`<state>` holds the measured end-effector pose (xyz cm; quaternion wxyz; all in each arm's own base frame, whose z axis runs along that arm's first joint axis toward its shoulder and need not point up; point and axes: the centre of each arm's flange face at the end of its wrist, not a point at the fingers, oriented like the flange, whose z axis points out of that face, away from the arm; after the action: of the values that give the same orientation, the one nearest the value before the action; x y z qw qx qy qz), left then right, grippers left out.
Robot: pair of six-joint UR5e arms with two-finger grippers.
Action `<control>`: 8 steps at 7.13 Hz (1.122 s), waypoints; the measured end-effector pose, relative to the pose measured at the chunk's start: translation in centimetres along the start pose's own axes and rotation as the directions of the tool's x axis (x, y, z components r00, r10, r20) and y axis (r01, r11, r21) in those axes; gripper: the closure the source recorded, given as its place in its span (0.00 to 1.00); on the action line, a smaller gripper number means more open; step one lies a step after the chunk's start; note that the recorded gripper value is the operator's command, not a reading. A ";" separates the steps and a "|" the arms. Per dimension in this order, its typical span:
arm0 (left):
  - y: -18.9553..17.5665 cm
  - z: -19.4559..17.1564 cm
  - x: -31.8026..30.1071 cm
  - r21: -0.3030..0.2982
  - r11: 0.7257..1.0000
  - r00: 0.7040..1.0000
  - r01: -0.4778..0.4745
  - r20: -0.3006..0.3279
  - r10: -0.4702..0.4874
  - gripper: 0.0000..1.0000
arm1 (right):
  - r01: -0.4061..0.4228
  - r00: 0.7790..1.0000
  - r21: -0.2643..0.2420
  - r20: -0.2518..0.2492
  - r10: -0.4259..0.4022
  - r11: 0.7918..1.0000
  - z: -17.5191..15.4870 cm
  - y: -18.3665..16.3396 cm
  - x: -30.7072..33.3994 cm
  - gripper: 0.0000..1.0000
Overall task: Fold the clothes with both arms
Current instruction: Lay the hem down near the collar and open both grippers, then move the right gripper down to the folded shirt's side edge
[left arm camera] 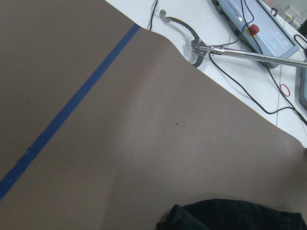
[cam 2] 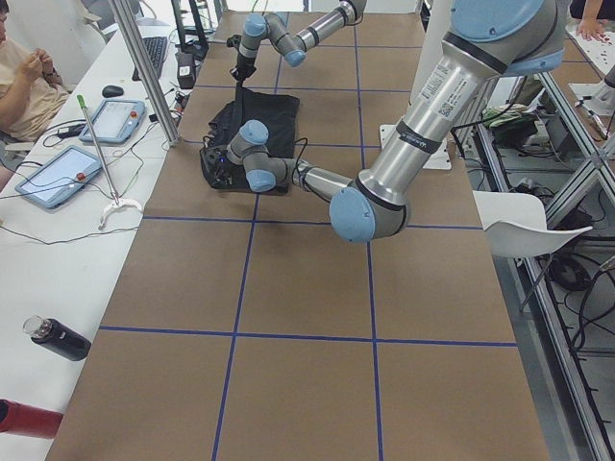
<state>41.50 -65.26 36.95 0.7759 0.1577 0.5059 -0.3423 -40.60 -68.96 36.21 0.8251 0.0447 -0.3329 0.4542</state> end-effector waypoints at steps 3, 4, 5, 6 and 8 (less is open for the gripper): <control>0.0 0.4 0.1 0.001 1.000 1.000 0.001 0.005 -0.001 0.81 | 0.002 1.000 0.011 0.003 -0.002 1.000 0.0 0.0 -0.3 0.16; 0.0 0.5 0.1 0.001 1.000 1.000 0.001 0.006 -0.001 0.75 | 0.003 1.000 0.011 0.006 -0.003 1.000 -0.1 0.1 -0.5 0.03; -0.1 0.4 0.1 0.001 1.000 1.000 0.001 0.005 -0.001 0.71 | 0.004 1.000 0.010 0.011 -0.004 1.000 -0.3 0.2 -0.8 0.03; -0.2 0.3 0.3 0.001 1.000 1.000 -0.001 0.002 0.001 0.71 | 0.003 1.000 0.009 0.019 -0.003 1.000 -0.7 0.3 -1.1 0.03; -0.3 -0.2 0.6 0.001 1.000 1.000 -0.013 -0.009 0.013 0.71 | 0.011 0.998 -0.023 0.061 -0.010 1.000 -2.4 3.0 0.0 0.04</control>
<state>41.31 -65.58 36.31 0.7757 0.1630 0.5083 -0.3367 -41.74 -66.33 33.65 0.8175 0.0508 -0.3628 0.4444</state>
